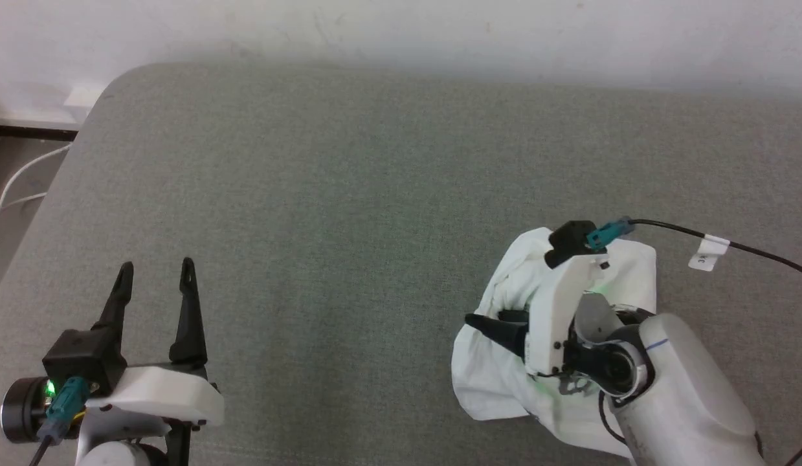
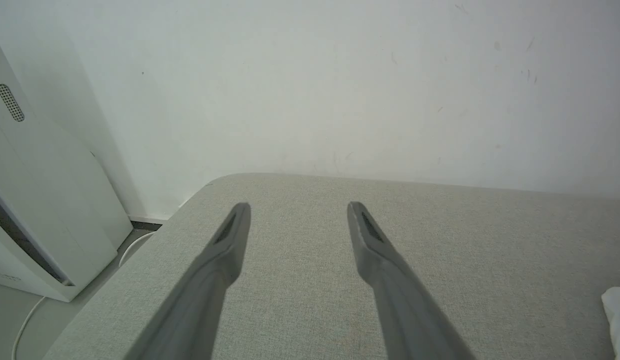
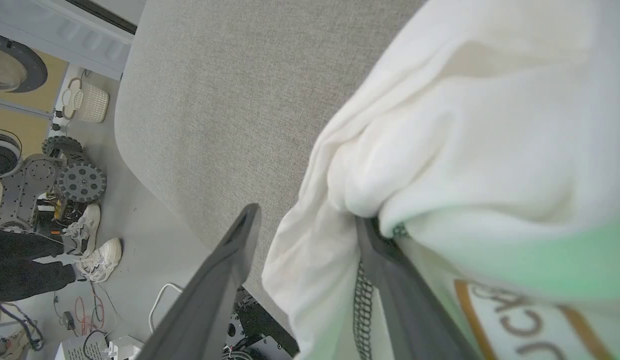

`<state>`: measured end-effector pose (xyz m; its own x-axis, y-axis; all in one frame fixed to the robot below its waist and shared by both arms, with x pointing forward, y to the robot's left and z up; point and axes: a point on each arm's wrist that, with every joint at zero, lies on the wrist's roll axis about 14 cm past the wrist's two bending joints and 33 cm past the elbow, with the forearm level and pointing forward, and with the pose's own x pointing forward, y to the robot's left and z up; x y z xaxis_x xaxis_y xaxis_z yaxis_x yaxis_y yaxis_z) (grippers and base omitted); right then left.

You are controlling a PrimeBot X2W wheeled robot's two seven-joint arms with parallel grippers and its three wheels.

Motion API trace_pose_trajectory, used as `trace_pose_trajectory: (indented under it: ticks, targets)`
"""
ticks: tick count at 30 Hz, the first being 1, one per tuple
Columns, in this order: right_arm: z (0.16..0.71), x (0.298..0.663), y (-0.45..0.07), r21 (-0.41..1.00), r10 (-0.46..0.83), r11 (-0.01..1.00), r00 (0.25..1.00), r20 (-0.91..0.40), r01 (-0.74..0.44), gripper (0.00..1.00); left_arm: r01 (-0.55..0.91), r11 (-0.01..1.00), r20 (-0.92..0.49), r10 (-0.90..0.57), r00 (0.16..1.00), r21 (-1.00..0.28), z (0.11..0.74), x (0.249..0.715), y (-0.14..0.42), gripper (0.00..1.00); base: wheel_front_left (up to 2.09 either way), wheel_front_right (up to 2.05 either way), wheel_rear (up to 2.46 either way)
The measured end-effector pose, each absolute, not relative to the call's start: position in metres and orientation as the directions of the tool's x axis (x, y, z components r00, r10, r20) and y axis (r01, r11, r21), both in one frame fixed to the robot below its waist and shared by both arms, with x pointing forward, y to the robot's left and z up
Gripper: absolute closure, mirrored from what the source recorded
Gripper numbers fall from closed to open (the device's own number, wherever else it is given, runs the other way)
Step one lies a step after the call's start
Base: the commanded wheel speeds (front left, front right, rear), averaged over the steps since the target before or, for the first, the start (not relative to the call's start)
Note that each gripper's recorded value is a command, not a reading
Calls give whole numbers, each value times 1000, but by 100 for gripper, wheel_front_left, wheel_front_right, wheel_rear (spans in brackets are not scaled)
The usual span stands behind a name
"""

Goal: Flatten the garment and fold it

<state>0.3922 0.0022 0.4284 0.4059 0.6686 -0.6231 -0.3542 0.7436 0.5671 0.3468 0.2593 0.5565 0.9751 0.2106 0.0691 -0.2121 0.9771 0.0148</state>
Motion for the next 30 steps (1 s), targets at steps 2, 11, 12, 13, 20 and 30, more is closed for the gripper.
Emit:
trace_pose_trajectory:
  ticks: [2, 11, 12, 13, 20, 30]
  targets:
    - [432, 394, 11, 554, 678, 735, 417, -605, -391, 0, -216, 976, 62, 214, 975, 17, 553, 348, 260, 0, 0, 0, 0]
    - [490, 393, 24, 302, 720, 683, 544, -430, -665, 0, -201, 979, 77, 198, 977, 26, 557, 354, 258, 0, 0, 0, 0]
    - [498, 395, 20, 276, 718, 688, 573, -396, -671, 0, -198, 980, 79, 196, 977, 28, 558, 355, 257, 0, 0, 0, 0]
    - [507, 398, 16, 259, 714, 696, 605, -352, -670, 0, -197, 980, 80, 194, 978, 30, 559, 356, 257, 0, 0, 0, 0]
    - [566, 416, -43, 177, 573, 810, 819, -34, -559, 0, -201, 979, 95, 197, 976, 38, 566, 355, 257, 0, 0, 0, 0]
    - [581, 397, -181, 186, 152, 968, 984, 90, -167, 0, -211, 977, 82, 207, 975, 38, 565, 348, 261, 0, 0, 0, 0]
